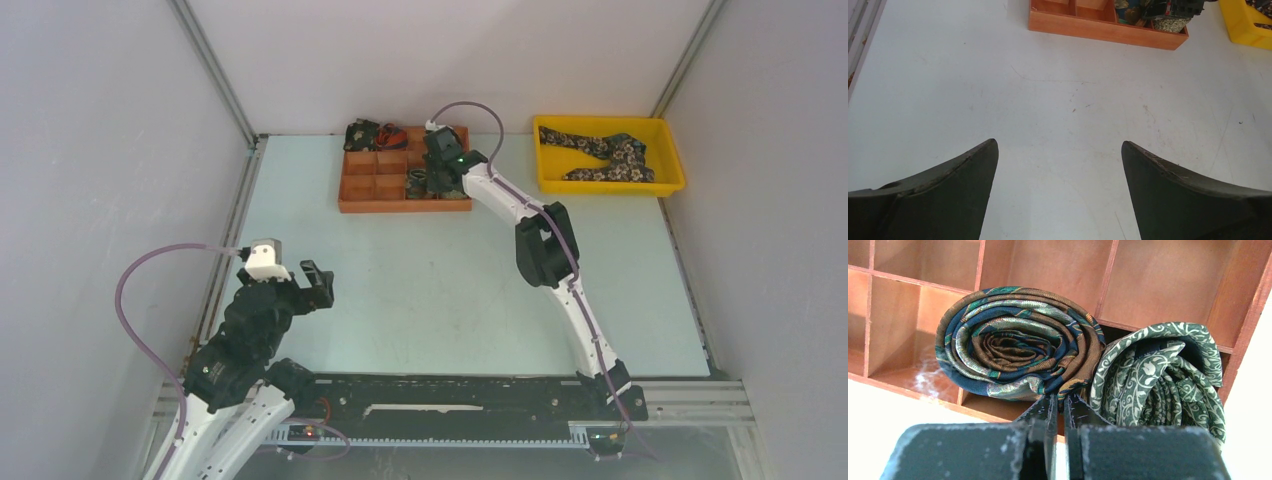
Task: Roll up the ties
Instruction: Place the tie in the storage box.
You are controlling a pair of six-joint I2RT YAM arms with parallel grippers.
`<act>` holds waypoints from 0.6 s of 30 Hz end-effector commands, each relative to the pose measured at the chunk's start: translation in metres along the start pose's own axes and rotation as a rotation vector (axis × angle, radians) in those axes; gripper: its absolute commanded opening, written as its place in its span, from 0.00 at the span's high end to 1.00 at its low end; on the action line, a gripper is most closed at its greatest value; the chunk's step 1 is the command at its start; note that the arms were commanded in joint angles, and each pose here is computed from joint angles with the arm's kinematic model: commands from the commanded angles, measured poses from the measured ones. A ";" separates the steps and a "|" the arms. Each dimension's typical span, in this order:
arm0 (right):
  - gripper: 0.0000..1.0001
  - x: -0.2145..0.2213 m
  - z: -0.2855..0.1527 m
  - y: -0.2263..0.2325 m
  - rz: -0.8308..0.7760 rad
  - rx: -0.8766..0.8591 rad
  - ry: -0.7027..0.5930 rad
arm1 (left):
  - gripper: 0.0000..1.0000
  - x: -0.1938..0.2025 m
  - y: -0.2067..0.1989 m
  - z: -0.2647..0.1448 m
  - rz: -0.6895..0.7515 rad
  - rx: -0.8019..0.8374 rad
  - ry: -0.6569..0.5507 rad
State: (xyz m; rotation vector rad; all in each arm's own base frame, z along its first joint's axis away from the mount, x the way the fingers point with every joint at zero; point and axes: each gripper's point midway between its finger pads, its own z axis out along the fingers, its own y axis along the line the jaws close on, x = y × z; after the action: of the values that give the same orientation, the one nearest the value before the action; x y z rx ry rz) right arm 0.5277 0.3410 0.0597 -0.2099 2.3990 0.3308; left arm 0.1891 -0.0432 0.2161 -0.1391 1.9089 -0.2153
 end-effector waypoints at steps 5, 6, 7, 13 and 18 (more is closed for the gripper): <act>1.00 0.023 0.002 -0.011 -0.046 0.117 0.044 | 0.00 -0.006 -0.003 0.001 0.006 0.016 -0.030; 1.00 0.024 0.001 -0.012 -0.040 0.121 0.051 | 0.00 -0.006 -0.002 0.001 0.006 0.015 -0.031; 1.00 0.027 -0.001 -0.012 -0.036 0.122 0.059 | 0.00 -0.006 -0.002 0.001 0.005 0.016 -0.033; 0.89 0.032 -0.019 -0.011 -0.007 0.117 0.060 | 0.00 -0.007 -0.002 0.001 0.005 0.016 -0.035; 0.81 0.020 -0.041 -0.007 -0.012 0.117 0.023 | 0.00 -0.007 -0.002 0.000 0.003 0.016 -0.039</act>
State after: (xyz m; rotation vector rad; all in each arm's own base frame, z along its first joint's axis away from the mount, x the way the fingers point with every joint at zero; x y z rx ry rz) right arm 0.5071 0.3398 0.0557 -0.1815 2.3965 0.2484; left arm 0.1894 -0.0434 0.2179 -0.1407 1.9006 -0.2201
